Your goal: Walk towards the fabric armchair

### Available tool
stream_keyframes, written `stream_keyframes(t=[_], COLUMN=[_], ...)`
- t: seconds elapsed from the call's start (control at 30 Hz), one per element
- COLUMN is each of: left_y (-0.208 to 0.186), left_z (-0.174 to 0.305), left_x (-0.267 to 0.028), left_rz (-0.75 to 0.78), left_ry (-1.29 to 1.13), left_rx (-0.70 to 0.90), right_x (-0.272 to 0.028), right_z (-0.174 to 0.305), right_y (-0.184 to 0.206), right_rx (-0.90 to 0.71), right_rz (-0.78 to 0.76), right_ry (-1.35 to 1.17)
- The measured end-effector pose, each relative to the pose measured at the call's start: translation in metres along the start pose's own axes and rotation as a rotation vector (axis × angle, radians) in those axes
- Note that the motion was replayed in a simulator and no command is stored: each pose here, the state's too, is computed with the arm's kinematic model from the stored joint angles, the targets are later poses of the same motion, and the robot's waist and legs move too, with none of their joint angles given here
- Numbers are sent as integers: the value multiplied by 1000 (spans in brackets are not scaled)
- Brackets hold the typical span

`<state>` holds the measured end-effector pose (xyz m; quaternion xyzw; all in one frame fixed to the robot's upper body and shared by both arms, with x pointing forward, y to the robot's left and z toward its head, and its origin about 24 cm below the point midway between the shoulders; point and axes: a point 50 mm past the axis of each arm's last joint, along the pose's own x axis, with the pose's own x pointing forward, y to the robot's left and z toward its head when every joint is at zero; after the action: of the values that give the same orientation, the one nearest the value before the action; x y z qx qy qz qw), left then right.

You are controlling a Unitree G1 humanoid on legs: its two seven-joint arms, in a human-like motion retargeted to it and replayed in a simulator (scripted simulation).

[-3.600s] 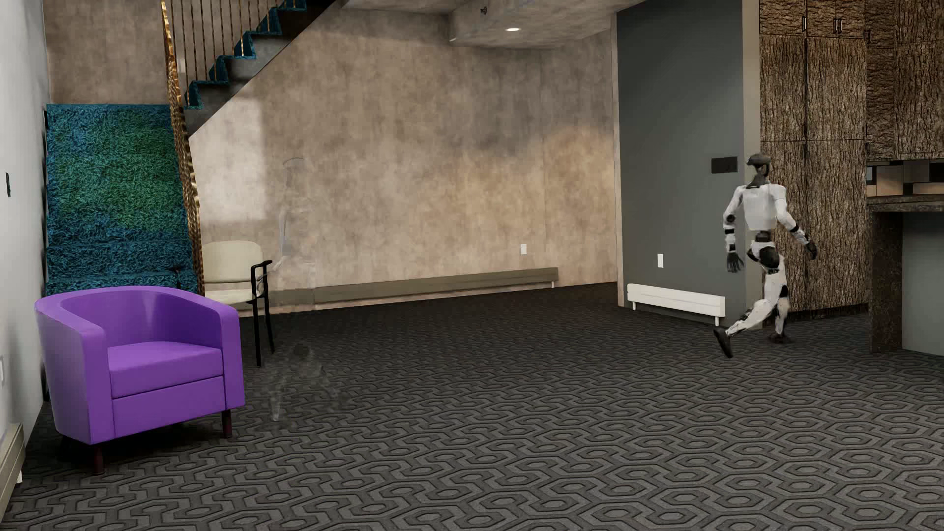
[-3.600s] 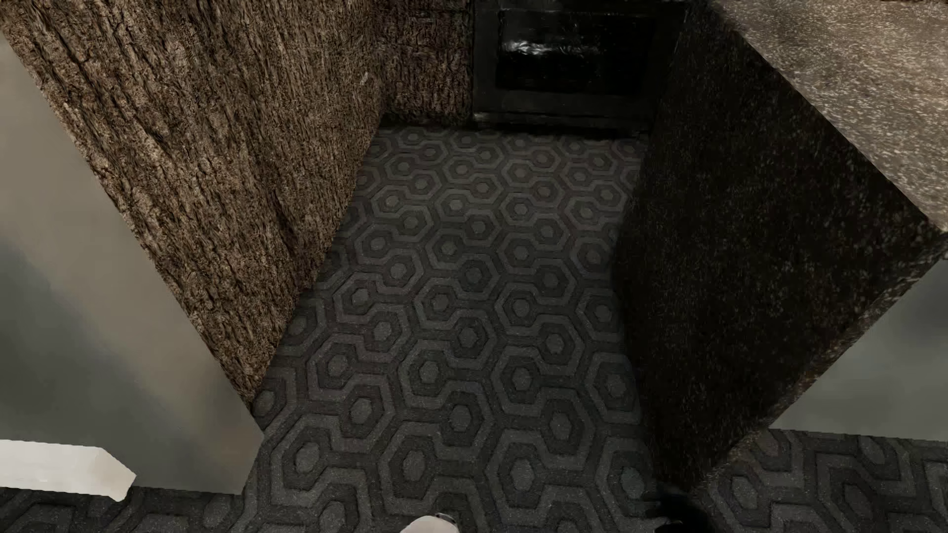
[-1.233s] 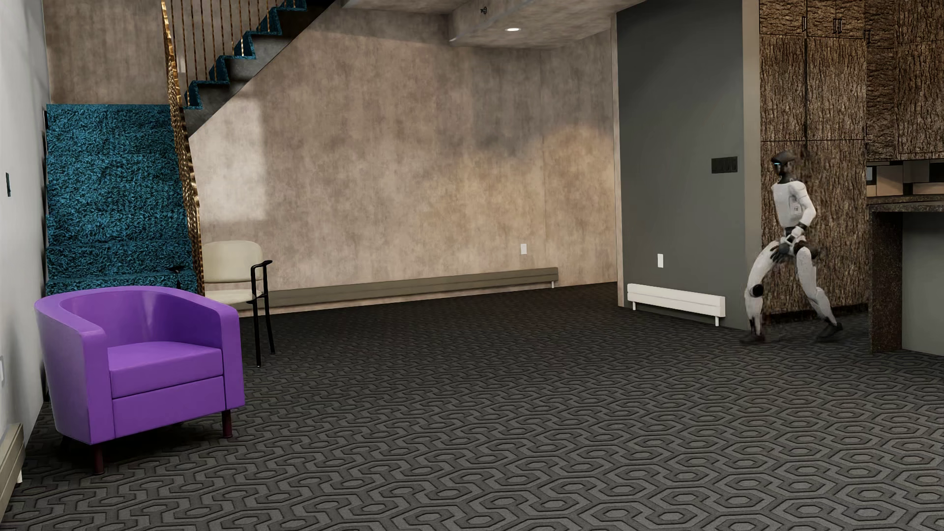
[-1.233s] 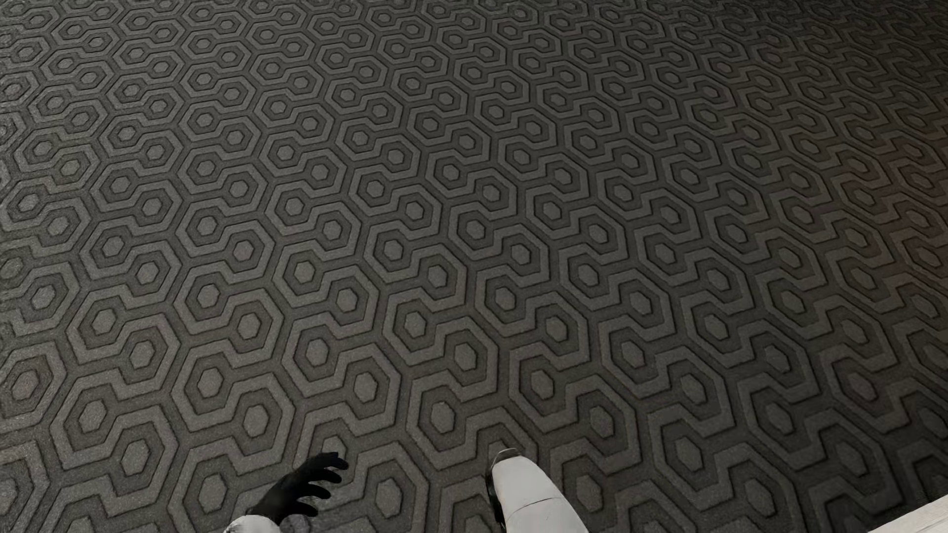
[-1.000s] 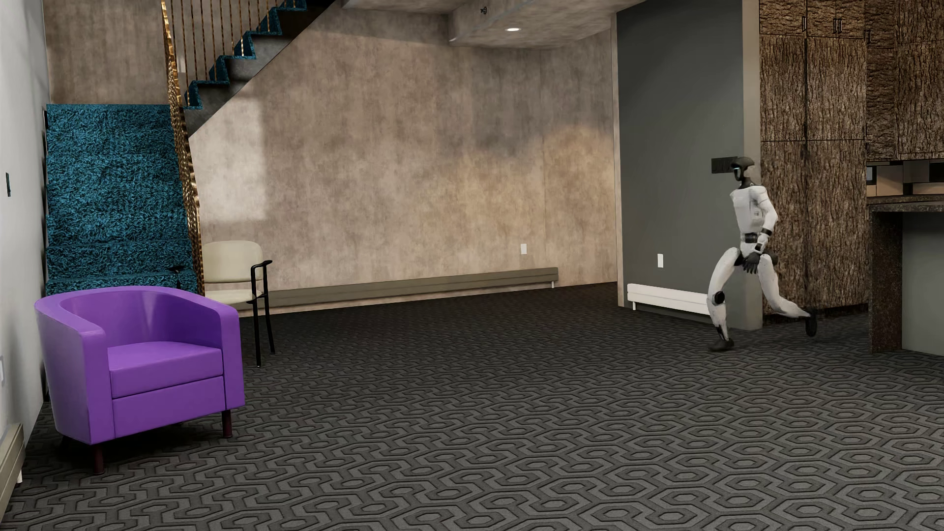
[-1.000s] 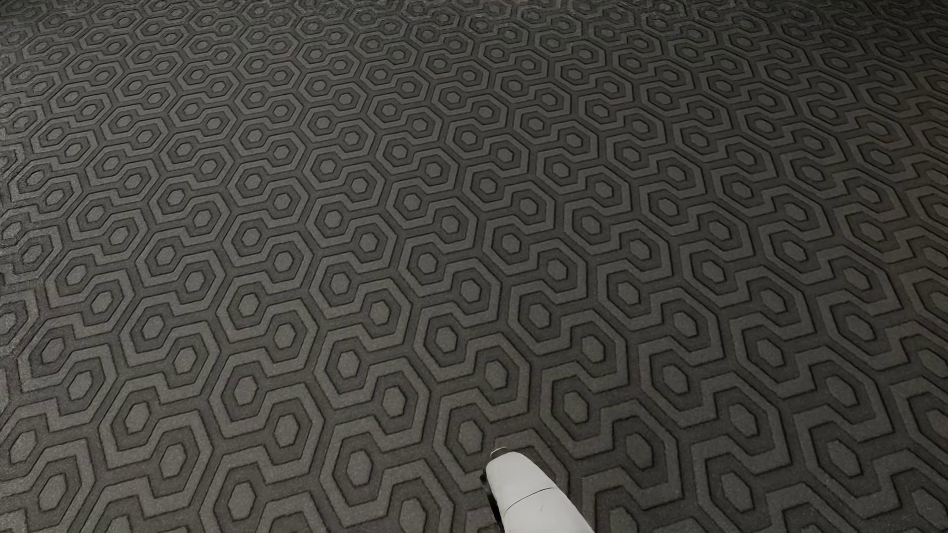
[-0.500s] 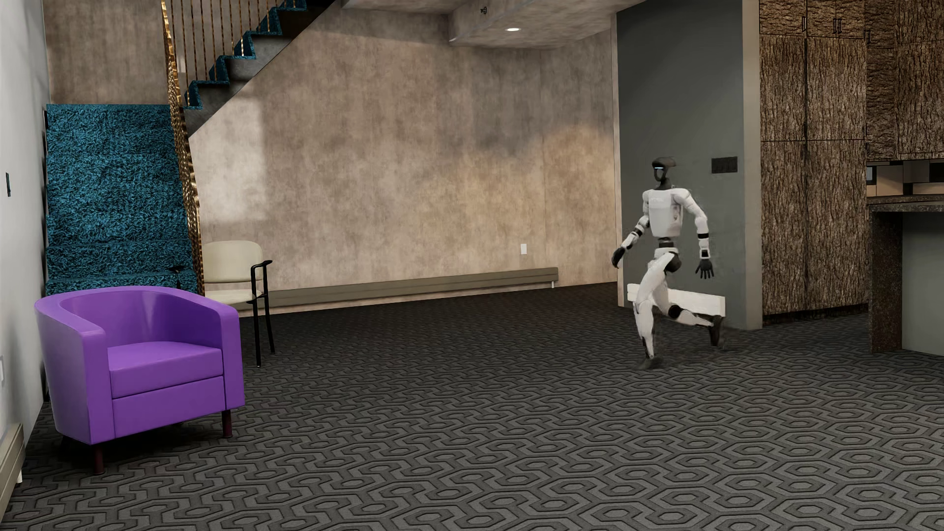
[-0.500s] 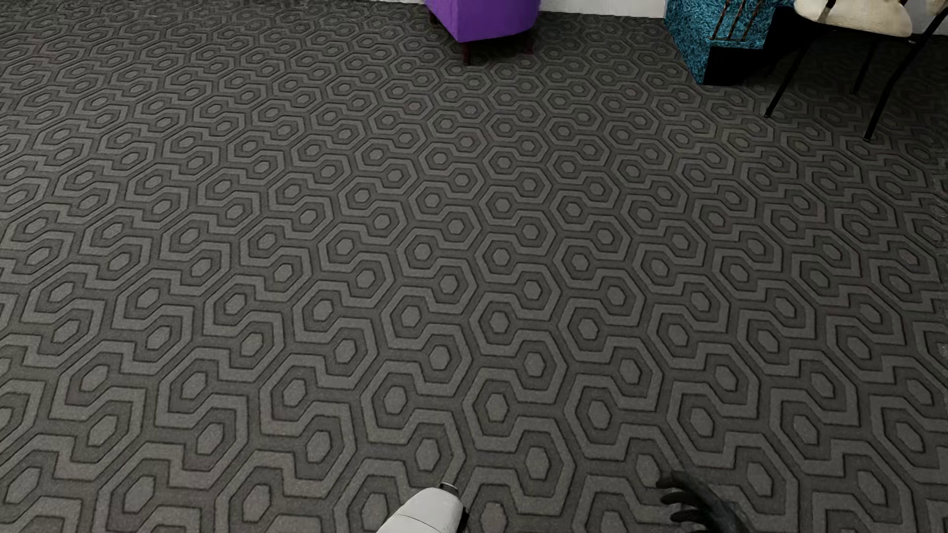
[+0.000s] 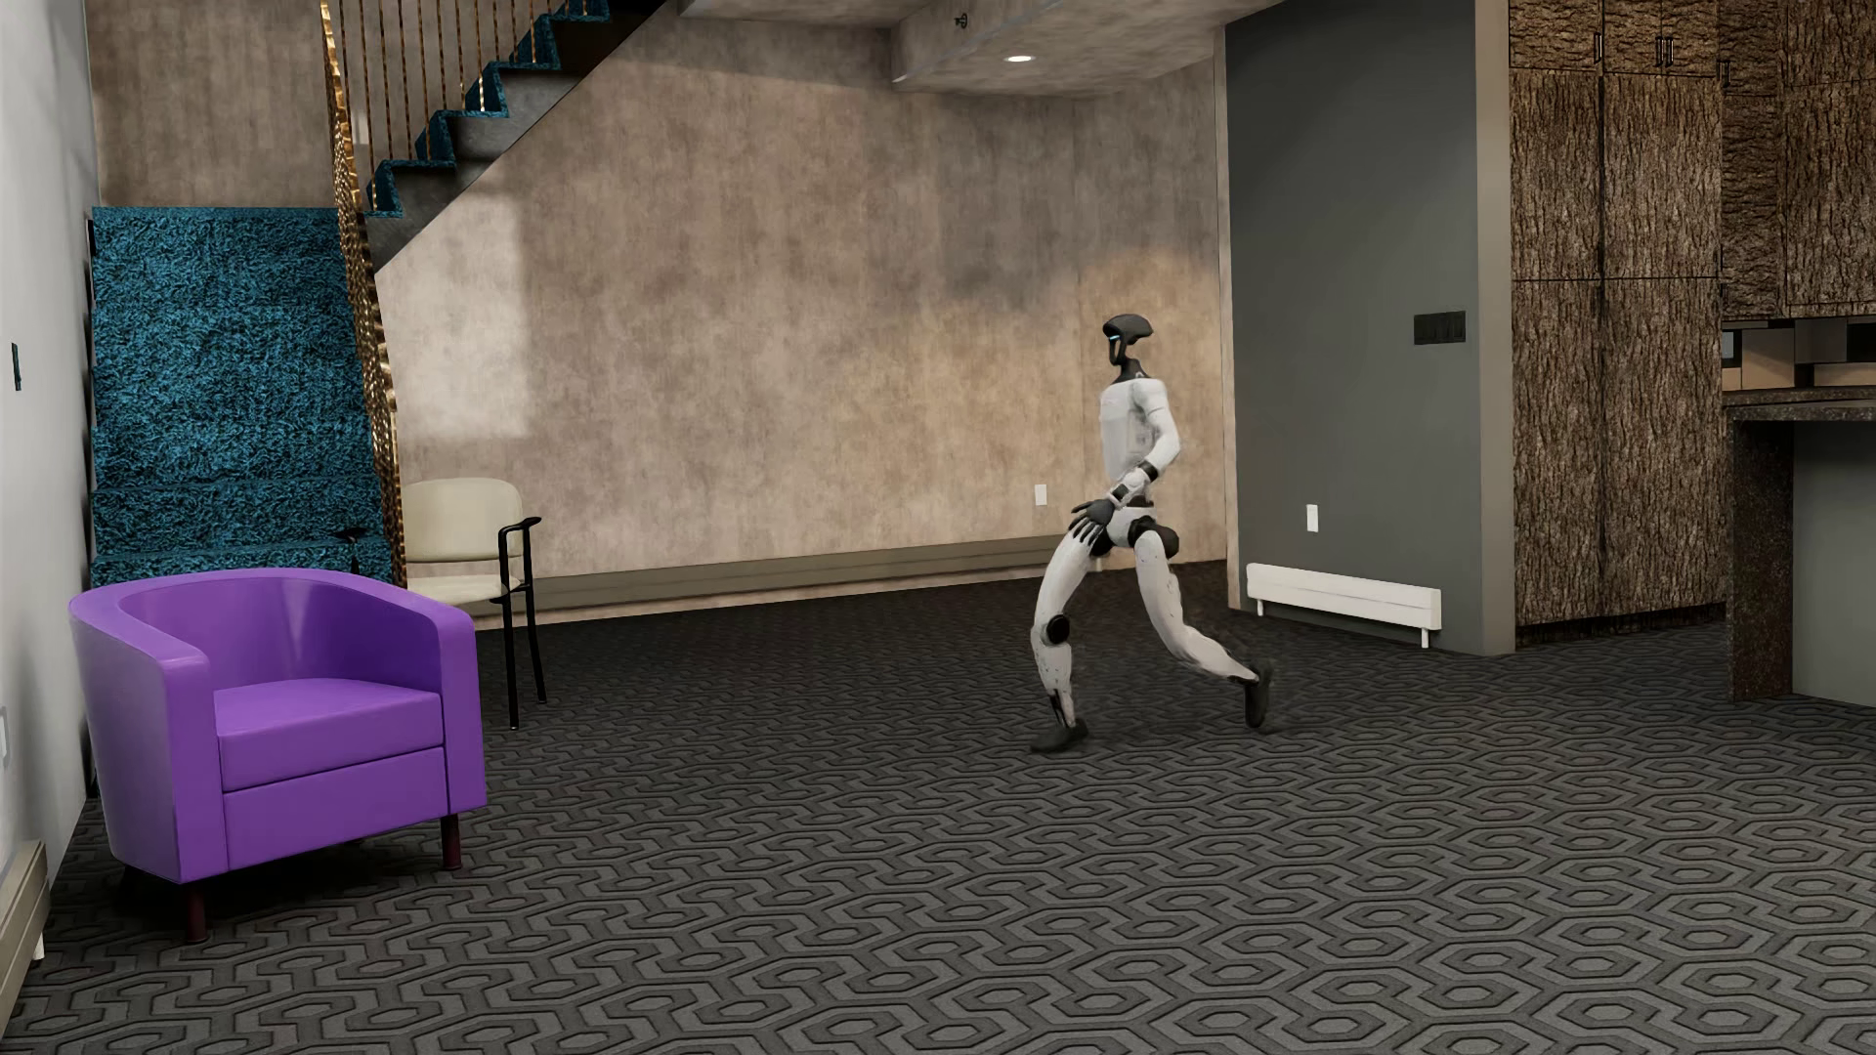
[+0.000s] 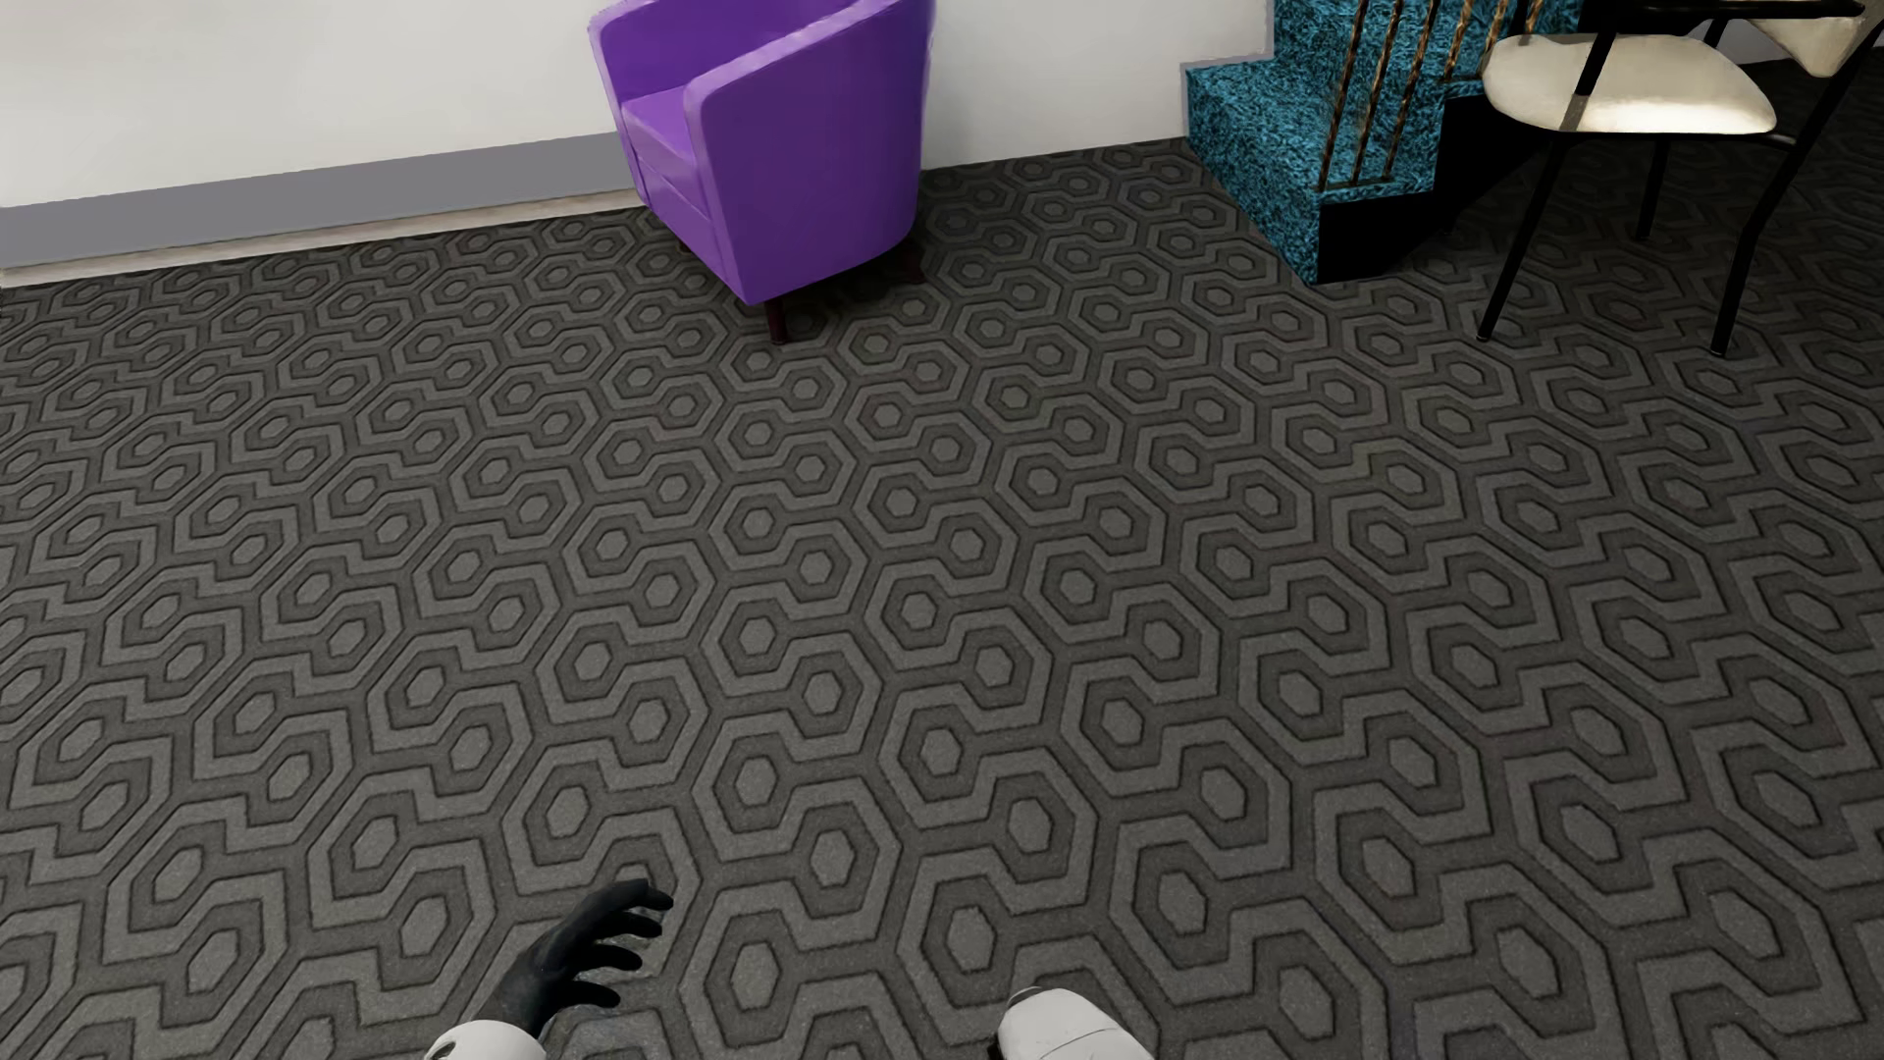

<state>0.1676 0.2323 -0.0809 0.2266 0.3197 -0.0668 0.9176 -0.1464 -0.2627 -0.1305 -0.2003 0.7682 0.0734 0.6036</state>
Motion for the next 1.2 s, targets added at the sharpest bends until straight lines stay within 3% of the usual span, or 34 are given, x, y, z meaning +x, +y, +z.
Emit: stream_keyframes(t=[0.1,0.13,0.17,0.2,0.3,0.4,0.5,0.53,0.67,0.77,0.87,0.93,1.0,1.1,1.13,1.2], left_y=[-64,-73,-86,-101,-118,-123,-123,-120,-104,-74,-29,-9,-14,-70,-73,-86], left_z=[-63,-83,-113,-134,-177,-193,-203,-204,-150,-70,10,41,26,-44,-88,-128], left_x=[-19,-35,-58,-81,-145,-183,-204,-201,-102,-27,16,21,13,-12,-23,-57], left_rz=[-245,-263,-288,-411,-534,-604,-604,-596,-451,-299,-124,-53,-44,-216,-253,-337], left_ry=[261,331,464,543,737,818,895,897,607,277,2,-114,-73,190,402,566], left_rx=[107,81,56,166,211,236,220,227,194,145,88,61,6,20,92,160], right_x=[3,-3,-13,-27,-91,-134,-103,-80,-19,-1,2,1,2,2,-1,-15], right_z=[69,106,139,174,257,284,259,244,180,111,71,56,45,70,95,150], right_y=[-4,-7,-16,-25,-66,-103,-94,-78,-22,-3,9,17,19,2,-7,-21], right_rx=[-7,30,54,51,81,125,169,164,-13,-55,-46,-45,-34,47,78,109], right_rz=[-7,-18,-44,-65,-180,-297,-261,-210,-51,-2,29,48,52,-1,-24,-57], right_ry=[-217,-347,-479,-612,-999,-1179,-1042,-937,-559,-342,-230,-192,-155,-228,-313,-506])
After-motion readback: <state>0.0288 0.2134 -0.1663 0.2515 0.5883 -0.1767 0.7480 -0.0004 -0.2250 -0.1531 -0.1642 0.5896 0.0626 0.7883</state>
